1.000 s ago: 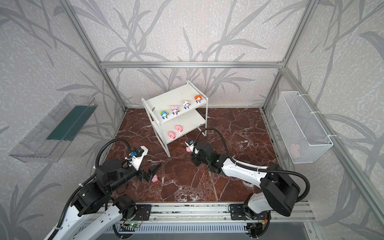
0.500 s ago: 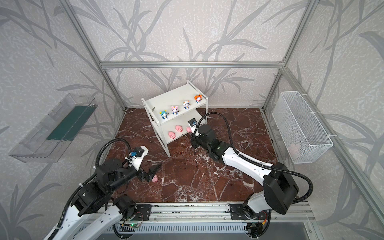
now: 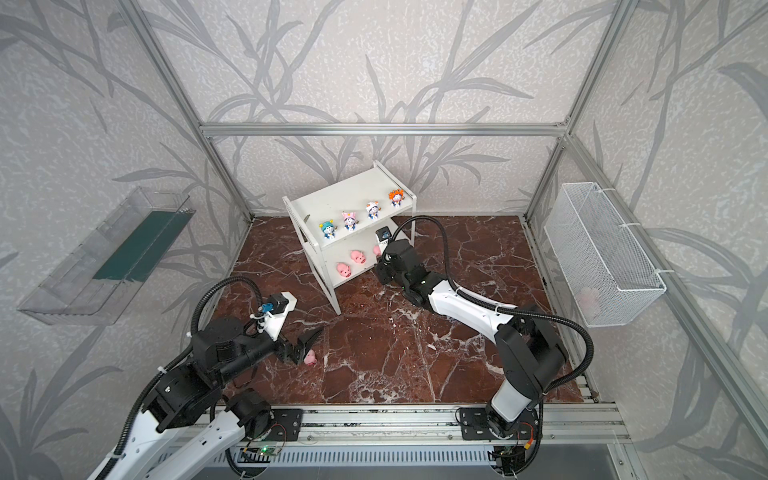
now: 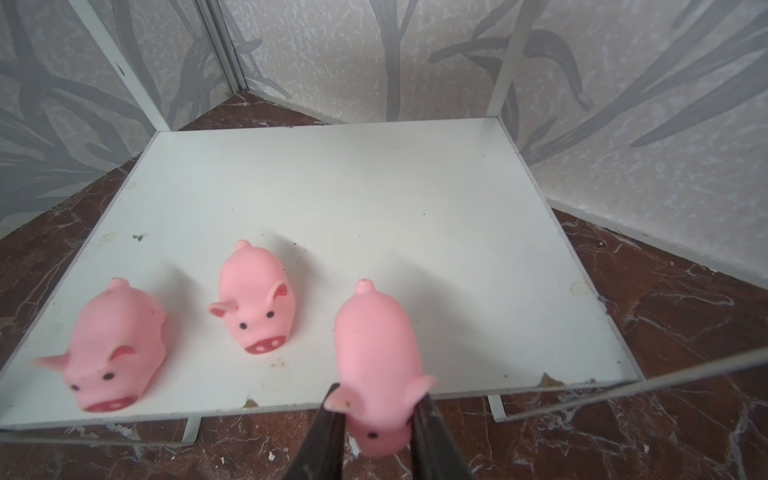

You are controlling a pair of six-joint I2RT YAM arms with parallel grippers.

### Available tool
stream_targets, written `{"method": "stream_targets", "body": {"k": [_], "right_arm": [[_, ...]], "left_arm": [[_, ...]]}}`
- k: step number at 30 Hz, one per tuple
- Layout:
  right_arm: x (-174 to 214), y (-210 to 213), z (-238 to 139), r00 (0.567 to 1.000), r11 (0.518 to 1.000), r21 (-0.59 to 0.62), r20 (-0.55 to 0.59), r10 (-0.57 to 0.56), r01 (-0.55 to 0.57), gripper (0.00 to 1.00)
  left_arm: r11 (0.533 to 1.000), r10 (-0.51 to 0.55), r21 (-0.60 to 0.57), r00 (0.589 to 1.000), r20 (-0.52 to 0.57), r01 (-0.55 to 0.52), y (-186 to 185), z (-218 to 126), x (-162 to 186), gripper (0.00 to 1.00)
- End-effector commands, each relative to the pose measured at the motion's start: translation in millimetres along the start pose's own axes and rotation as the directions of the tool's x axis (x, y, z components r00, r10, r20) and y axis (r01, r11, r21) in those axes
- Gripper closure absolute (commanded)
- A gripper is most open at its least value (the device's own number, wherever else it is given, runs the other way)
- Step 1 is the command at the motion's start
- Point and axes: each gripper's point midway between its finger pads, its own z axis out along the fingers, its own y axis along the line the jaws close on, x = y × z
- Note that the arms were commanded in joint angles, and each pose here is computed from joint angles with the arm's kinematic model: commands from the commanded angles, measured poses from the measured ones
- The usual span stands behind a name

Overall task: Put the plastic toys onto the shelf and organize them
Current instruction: 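Lift the pig with the right gripper and carry it to the lower tier, then lower the pig beside the other pigs and open the right gripper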

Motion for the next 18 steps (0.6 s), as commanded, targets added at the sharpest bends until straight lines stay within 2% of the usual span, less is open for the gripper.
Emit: {"method": "stream_targets", "body": {"k": [1,13,18], "right_arm": [[-18.8,-3.9,3.5,0.998,0.999,0.021,0.054,0.044,-0.045,0.73],[-25.0,2.1,10.2,0.994,0.997,-0.012,0.070,0.081,-0.081,0.70],[-13.6,3.7,21.9,0.995,0.996,-0.010,0.045,0.089,-0.089,0.69]], "left_arm": [[1.000,-0.001,0.005,1.000,0.017,0.001,-0.5,0.4,-1.2,0.01],[1.000,-0.001,0.004,1.000,0.024,0.001,-0.4,-1.1,-1.7,0.01],[1.000,0.000,0.003,1.000,0.027,0.000,-0.5,-1.7,-1.8,0.01]]}}
